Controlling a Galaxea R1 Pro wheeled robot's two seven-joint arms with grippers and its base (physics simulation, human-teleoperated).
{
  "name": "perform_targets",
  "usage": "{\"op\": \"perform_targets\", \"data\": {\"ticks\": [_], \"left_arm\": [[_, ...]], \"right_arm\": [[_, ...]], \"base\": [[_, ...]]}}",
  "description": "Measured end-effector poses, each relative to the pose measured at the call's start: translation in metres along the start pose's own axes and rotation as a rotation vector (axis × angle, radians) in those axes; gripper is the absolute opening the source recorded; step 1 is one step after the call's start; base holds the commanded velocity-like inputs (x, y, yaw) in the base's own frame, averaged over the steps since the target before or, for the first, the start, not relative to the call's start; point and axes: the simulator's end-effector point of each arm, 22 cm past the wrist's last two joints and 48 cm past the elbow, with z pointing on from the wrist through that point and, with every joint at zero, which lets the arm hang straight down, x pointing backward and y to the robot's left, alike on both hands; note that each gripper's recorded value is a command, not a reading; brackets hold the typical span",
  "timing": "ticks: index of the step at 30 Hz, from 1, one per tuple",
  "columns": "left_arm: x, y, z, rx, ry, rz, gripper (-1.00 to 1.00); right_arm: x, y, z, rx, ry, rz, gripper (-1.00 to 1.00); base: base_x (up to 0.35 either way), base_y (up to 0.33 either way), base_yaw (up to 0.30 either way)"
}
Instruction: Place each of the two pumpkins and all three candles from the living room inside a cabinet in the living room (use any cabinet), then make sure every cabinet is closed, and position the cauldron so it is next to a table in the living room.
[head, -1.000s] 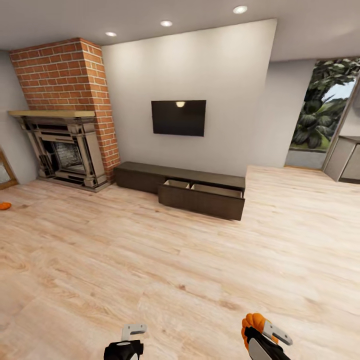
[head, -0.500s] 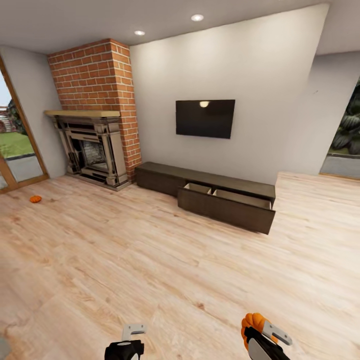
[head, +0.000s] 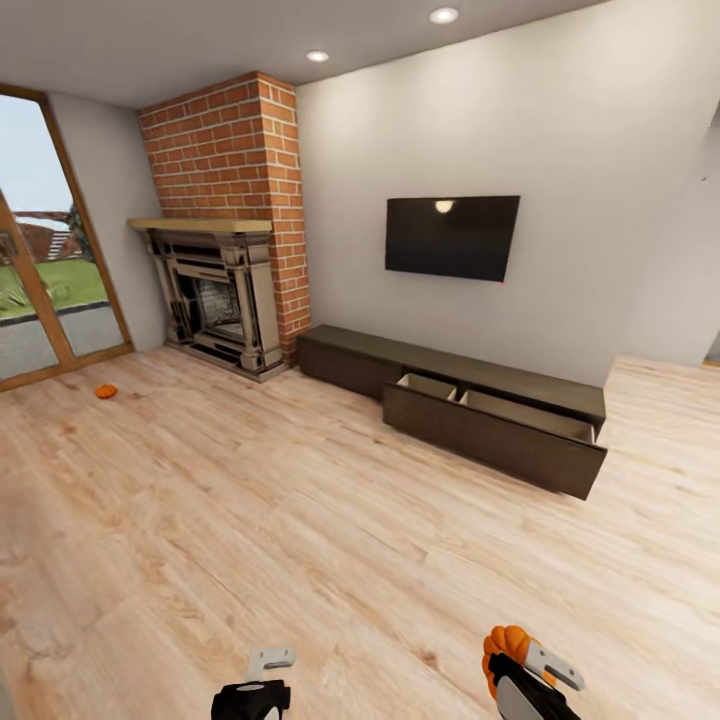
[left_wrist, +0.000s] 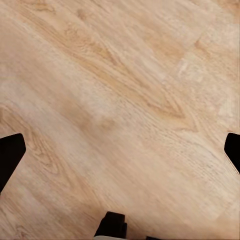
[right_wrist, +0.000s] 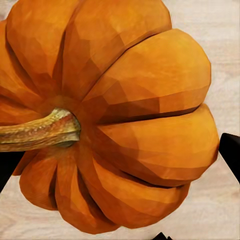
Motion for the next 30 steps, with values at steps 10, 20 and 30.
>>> {"op": "perform_targets", "data": {"ticks": [10,20,30], "left_arm": [[0.0001,0.0001,0.0000,0.000,0.000,0.000,1.00],[0.0002,0.0001,0.0000,0.000,0.001,-0.001,1.00],[-0.0001,0.0000,0.0005,0.000,-0.003,-0.003,1.00]], "right_arm": [[0.0014,-0.0001,-0.0002,0.003,0.004,-0.002,-1.00],[0.0012,-0.0002,-0.0001,0.003,0.004,0.001,-1.00],[0.0019,-0.0010,0.0004,0.006,0.006,0.002,-1.00]], "base": [[0.350,0.000,0.222],[0.350,0.032,0.279],[0.350,0.084,0.270]]}}
